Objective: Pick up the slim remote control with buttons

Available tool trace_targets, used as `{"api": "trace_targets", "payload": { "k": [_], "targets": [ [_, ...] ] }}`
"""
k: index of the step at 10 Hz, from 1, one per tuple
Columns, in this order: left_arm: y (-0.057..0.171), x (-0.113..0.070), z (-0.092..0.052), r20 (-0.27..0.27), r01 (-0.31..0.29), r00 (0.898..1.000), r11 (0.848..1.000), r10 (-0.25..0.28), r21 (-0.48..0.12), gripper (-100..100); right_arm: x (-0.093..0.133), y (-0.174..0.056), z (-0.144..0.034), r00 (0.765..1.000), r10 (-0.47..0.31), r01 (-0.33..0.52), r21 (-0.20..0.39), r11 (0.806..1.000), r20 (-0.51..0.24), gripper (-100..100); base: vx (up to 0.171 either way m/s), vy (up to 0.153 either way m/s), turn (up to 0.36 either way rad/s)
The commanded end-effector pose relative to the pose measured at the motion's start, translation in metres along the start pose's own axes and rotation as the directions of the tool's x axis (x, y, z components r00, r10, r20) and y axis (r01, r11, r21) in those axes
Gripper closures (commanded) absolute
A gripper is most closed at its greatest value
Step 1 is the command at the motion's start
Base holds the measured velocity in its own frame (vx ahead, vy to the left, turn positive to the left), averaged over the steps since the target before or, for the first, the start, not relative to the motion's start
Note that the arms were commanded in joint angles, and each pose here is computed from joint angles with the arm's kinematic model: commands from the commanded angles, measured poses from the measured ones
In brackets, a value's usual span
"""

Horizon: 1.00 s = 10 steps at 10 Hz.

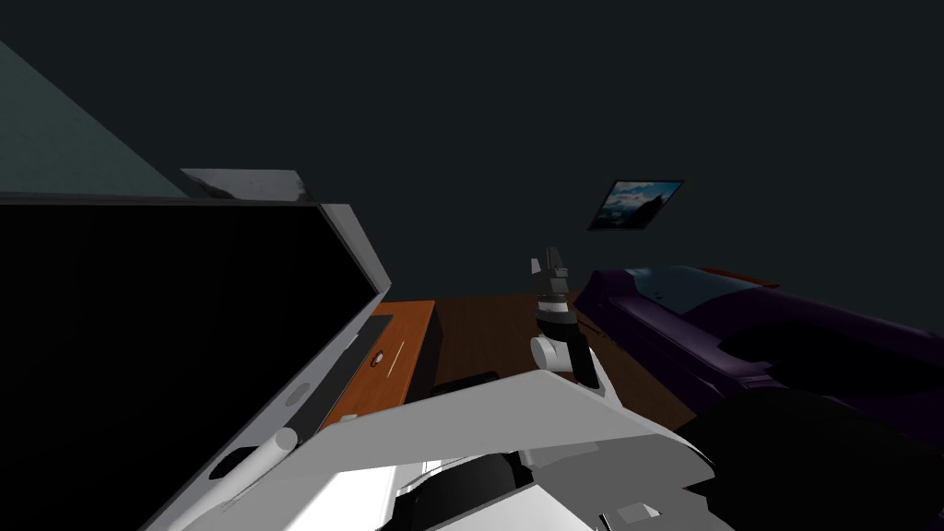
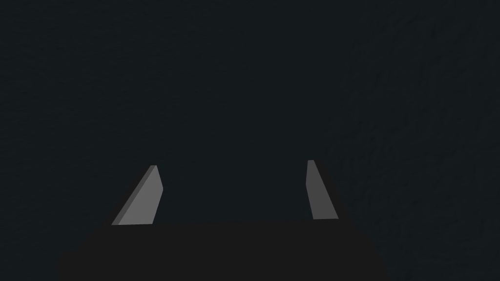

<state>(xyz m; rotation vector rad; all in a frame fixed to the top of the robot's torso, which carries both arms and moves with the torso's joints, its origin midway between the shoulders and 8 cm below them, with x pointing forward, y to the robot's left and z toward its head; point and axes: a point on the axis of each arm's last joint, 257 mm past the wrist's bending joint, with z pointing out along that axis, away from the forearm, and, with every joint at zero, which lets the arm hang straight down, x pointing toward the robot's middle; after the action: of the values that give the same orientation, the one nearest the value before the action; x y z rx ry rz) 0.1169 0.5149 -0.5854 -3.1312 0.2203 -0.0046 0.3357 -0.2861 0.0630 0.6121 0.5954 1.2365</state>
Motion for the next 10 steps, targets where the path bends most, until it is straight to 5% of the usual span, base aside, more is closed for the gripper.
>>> {"api": "trace_targets", "payload": {
  "k": [1, 5, 6, 10],
  "targets": [
    [0.006, -0.004, 0.007, -0.004, -0.005, 1.0, 1.0, 0.005, 0.004, -100, 0.0, 0.0, 0.0, 1.0, 0.0, 0.0, 0.0, 1.0, 0.0, 0, 0.0, 0.0, 0.0],
    [0.01, -0.005, 0.014, -0.011, -0.01, 1.0, 1.0, 0.01, 0.015, -100, 0.0, 0.0, 0.0, 1.0, 0.0, 0.0, 0.0, 1.0, 0.0, 0, 0.0, 0.0, 0.0],
    [0.01, -0.005, 0.014, -0.013, -0.012, 1.0, 1.0, 0.012, 0.017, 100, 0.0, 0.0, 0.0, 1.0, 0.0, 0.0, 0.0, 1.0, 0.0, 0, 0.0, 0.0, 0.0],
    [0.01, -0.005, 0.014, -0.013, -0.011, 1.0, 1.0, 0.011, 0.017, 100, 0.0, 0.0, 0.0, 1.0, 0.0, 0.0, 0.0, 1.0, 0.0, 0, 0.0, 0.0, 0.0]
  ]
}}
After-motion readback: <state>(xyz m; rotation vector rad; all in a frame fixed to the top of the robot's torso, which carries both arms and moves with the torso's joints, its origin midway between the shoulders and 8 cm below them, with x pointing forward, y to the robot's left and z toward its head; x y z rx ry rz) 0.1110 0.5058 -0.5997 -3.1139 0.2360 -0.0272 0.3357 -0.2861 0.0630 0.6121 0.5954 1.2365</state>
